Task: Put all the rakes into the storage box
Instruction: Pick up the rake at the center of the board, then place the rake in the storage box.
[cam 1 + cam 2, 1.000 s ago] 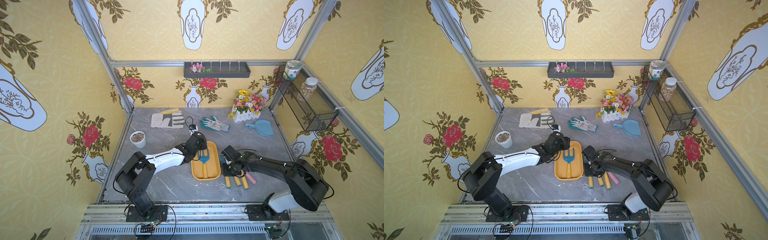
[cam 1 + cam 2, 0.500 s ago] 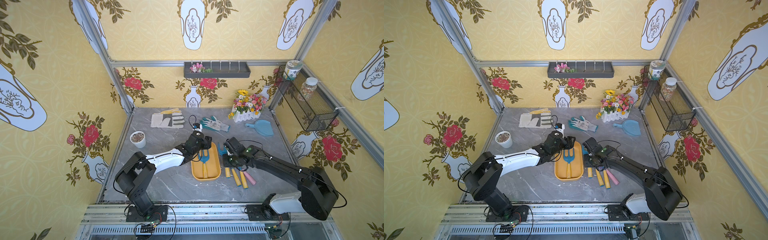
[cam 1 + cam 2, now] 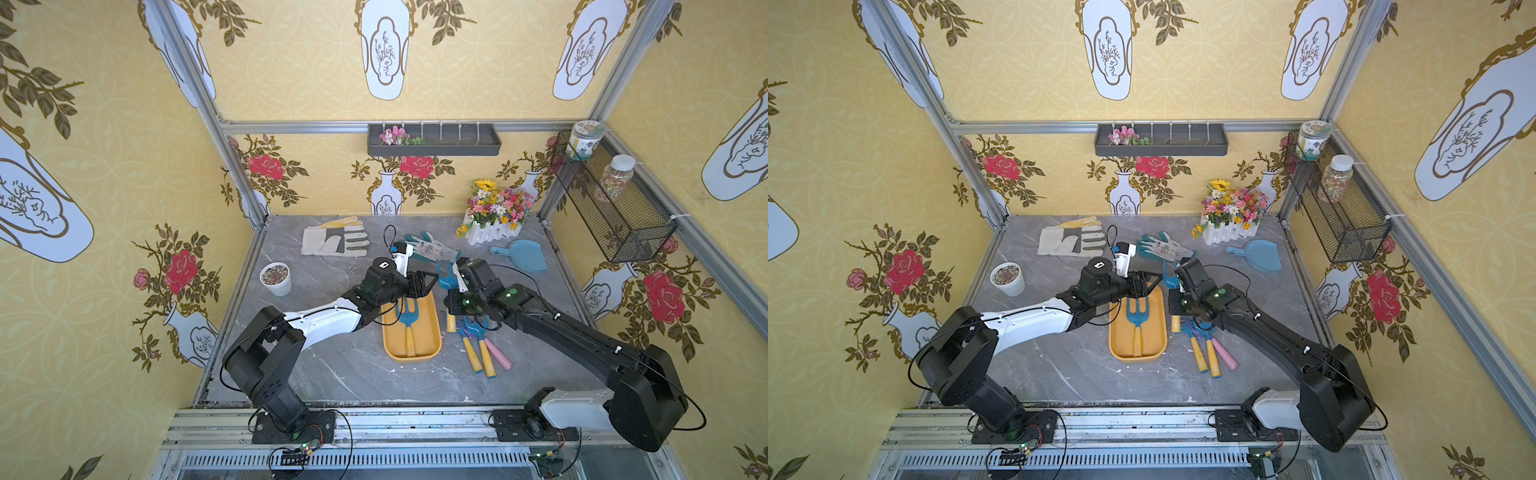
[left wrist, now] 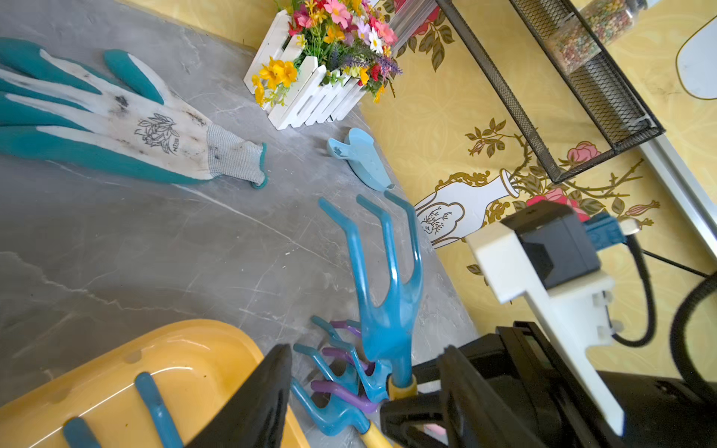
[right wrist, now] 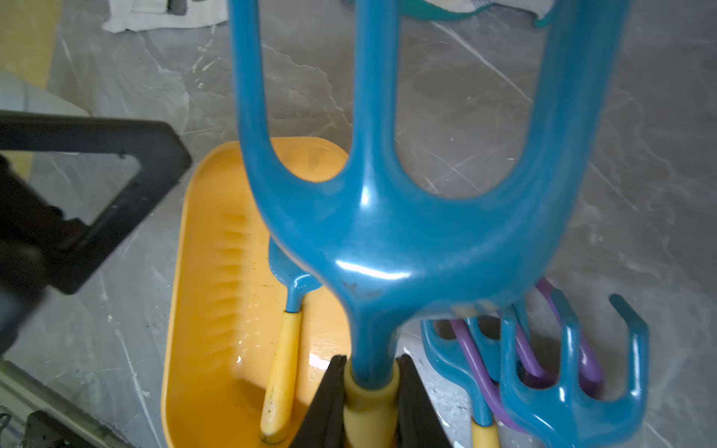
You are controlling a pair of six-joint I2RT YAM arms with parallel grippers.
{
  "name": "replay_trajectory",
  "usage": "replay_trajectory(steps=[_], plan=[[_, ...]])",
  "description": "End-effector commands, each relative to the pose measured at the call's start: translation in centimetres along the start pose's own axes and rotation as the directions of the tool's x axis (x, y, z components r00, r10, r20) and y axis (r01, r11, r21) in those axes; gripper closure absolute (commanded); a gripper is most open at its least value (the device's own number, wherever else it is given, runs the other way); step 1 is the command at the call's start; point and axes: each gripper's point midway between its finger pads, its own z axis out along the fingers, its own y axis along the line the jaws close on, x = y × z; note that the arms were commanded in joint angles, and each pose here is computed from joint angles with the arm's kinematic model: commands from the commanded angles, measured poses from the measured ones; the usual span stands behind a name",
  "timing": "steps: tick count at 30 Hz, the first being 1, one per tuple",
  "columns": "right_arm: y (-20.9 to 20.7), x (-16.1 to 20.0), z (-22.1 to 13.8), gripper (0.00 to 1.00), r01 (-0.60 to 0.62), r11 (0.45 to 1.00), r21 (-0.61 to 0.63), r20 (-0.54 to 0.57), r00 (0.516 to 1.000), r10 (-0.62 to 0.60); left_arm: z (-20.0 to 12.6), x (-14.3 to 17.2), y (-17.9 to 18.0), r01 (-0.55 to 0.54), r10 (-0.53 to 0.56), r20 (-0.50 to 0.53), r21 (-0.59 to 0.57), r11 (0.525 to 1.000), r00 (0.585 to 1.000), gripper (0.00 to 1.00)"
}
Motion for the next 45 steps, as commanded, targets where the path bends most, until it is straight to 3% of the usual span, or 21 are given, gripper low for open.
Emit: replay_trajectory(steps=[1,8,12,14,19,24,25,27,28,30,39,45], plan=[[2.6,-1.5,0.5,0.99,0.033,0.992,-0.123,0.041,0.999,-0.028,0.2,-0.1,-1.1,-0.002,0.003,-0.006,0.065,0.998,1.000,0.34],[5.4,-2.2,1.1,0.99,0.059,0.976,-0.211,0.055,0.997,-0.049,0.9,0.6,-0.2,0.022,-0.021,-0.024,0.045,0.999,0.999,0.35],[6.0,-2.7,1.0,0.98,0.066,0.973,-0.221,0.075,0.996,-0.050,1.1,0.9,0.3,0.029,-0.028,-0.031,0.034,0.999,0.999,0.41],[6.1,-2.8,0.8,0.98,0.066,0.972,-0.225,0.082,0.995,-0.049,1.2,0.9,0.3,0.029,-0.028,-0.031,0.032,0.999,0.999,0.52],[5.8,-2.6,0.8,0.98,0.067,0.975,-0.211,0.083,0.995,-0.051,1.2,0.9,0.7,0.030,-0.030,-0.026,0.014,0.999,0.999,1.00],[5.7,-2.6,0.9,0.94,0.066,0.976,-0.207,0.093,0.995,-0.047,1.1,1.1,1.5,0.038,-0.039,-0.021,-0.022,0.999,0.999,1.00],[5.7,-2.6,0.9,0.86,0.062,0.977,-0.206,0.094,0.995,-0.043,1.0,1.3,1.7,0.038,-0.039,-0.022,-0.029,0.999,0.999,1.00],[5.5,-2.6,0.9,0.60,0.052,0.979,-0.198,0.095,0.995,-0.033,0.8,1.7,2.1,0.040,-0.041,-0.026,-0.042,0.998,0.999,1.00],[5.4,-2.5,1.0,0.53,0.046,0.981,-0.189,0.097,0.995,-0.028,0.6,2.0,2.3,0.038,-0.040,-0.030,-0.047,0.998,0.999,1.00],[4.7,-2.3,1.1,0.47,0.030,0.987,-0.161,0.101,0.995,-0.013,0.4,2.8,2.9,0.032,-0.036,-0.051,-0.072,0.997,0.998,1.00],[2.4,-1.2,1.8,0.46,-0.016,0.998,-0.061,0.093,0.995,0.021,-0.9,8.0,3.1,-0.120,0.093,-0.172,-0.153,0.981,0.981,1.00],[2.4,-1.0,2.5,0.46,-0.025,0.998,-0.061,0.074,0.997,0.030,-1.5,8.7,3.7,-0.113,0.081,-0.175,-0.179,0.977,0.981,1.00]])
